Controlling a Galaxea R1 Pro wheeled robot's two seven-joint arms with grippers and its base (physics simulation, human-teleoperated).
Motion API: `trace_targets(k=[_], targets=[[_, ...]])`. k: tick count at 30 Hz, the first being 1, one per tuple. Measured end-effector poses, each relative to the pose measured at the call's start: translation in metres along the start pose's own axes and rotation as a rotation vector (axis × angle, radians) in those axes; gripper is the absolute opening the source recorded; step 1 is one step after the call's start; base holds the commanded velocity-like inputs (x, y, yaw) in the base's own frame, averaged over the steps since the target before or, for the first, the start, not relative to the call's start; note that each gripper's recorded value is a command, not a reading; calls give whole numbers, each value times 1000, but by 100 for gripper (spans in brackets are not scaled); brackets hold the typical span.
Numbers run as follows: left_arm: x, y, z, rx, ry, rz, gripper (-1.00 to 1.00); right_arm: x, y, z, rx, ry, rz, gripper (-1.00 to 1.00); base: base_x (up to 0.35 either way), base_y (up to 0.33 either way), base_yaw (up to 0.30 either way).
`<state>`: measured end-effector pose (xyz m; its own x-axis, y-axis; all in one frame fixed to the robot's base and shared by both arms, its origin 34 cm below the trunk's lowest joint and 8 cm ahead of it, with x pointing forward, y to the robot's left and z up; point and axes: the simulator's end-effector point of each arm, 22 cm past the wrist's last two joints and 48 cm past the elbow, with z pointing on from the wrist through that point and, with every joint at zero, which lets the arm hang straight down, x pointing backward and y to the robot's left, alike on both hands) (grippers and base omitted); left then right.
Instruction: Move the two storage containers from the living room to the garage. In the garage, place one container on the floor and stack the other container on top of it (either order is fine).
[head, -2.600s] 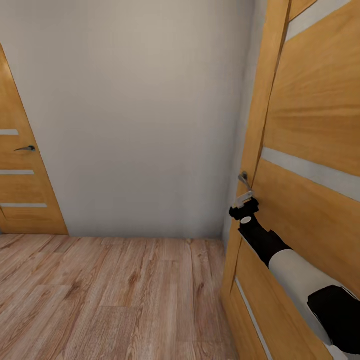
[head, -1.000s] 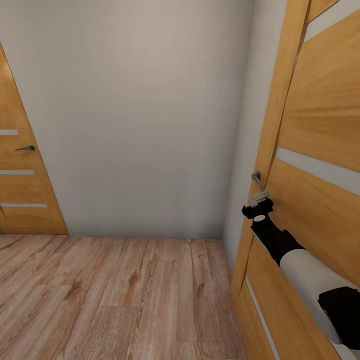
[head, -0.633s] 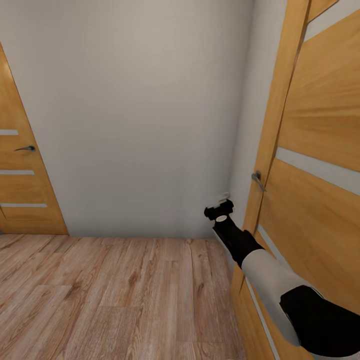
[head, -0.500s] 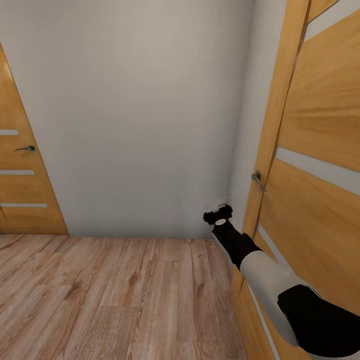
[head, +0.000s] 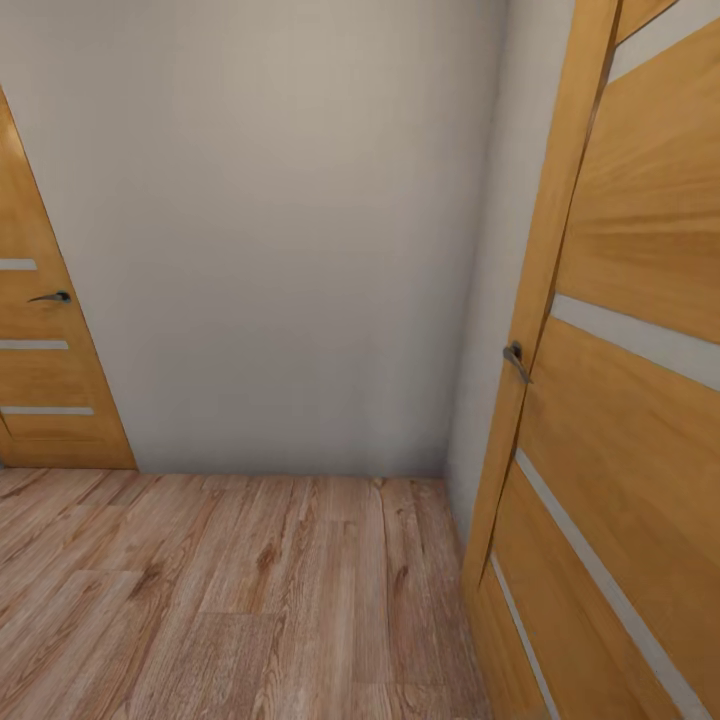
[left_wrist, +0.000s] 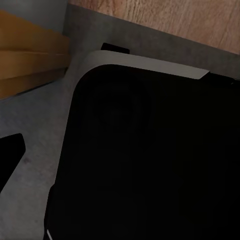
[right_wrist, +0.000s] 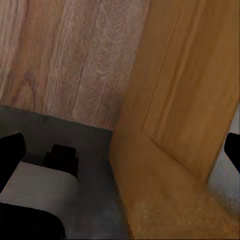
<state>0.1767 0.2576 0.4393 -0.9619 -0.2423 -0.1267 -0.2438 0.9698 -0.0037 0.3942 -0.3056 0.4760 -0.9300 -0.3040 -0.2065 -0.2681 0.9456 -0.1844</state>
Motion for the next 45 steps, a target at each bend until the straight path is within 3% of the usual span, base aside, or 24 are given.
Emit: trace_targets(k=[1,4,10,16,45], targets=[[0,0,0,0,0,0,100,58,5,2,-10,51,-5,100,0,0,0],[0,0,0,1,-1,-1,100,136,14,-4,-25,71,-11,100,0,0,0],[-1,0,0,0,-1,-3,100,183,25,-14,-43,26,-14,100,0,0,0],[0,-1,0,0,-1,-3,100,198,30,-18,-54,25,-17,100,0,0,0],[0,0,0,-2,-1,-4,100,199,40,-19,-84,27,-16,100,0,0,16]])
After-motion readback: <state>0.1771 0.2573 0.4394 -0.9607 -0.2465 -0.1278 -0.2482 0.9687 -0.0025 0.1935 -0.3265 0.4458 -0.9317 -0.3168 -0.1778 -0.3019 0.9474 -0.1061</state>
